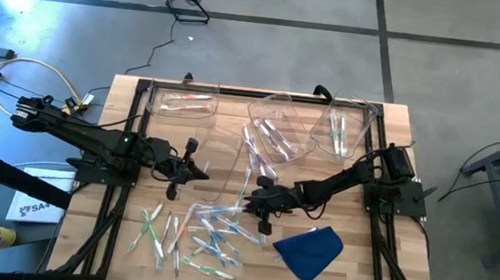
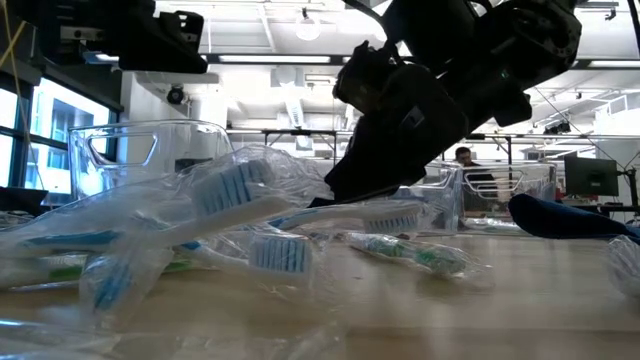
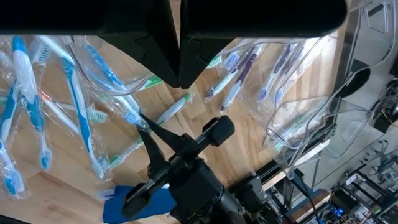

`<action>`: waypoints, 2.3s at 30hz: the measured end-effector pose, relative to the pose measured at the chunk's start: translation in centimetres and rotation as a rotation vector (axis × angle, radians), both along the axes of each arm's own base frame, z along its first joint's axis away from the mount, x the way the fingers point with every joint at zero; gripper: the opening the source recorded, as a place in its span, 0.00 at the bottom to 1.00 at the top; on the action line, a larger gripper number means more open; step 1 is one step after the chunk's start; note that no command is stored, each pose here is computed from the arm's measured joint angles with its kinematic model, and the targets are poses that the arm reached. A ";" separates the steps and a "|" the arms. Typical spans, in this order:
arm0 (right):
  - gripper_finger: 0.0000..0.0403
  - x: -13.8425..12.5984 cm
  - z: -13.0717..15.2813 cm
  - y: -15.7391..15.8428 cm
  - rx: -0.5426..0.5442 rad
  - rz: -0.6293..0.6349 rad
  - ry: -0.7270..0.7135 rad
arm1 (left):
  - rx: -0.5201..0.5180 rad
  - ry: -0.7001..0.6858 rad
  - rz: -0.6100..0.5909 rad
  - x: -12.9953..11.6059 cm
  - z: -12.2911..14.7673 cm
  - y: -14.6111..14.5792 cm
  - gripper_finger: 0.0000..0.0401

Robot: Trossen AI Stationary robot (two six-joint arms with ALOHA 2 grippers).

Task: Pick & Place Toothbrushes
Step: Put the blue toothbrush into the bottom transparent bin

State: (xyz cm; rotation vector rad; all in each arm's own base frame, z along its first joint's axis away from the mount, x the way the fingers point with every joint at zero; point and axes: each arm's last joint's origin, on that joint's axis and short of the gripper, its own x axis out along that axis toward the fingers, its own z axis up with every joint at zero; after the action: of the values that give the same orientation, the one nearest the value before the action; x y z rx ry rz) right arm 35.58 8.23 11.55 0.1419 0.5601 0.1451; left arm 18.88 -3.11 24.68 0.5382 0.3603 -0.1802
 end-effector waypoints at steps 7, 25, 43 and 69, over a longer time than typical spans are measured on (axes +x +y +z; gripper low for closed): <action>0.03 -0.1 0.0 0.2 0.058 0.049 0.014 | 0.000 0.000 0.000 0.0 0.0 0.0 0.00; 0.02 -1.8 7.1 0.2 0.109 0.180 -0.107 | 0.004 0.008 0.005 0.0 -0.1 0.0 0.00; 0.02 -4.3 12.6 -0.9 -0.003 0.097 -0.222 | -0.033 -0.026 0.040 0.1 0.2 0.1 0.00; 0.02 -6.3 15.5 -3.3 -0.099 0.078 -0.261 | -0.274 -0.278 0.128 0.8 3.0 4.5 0.33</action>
State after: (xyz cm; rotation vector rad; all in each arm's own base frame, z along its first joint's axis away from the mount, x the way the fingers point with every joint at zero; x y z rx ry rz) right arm 29.29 4.91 27.01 0.0038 0.3122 0.2074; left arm 19.66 1.42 27.72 0.2627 0.0951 -0.0287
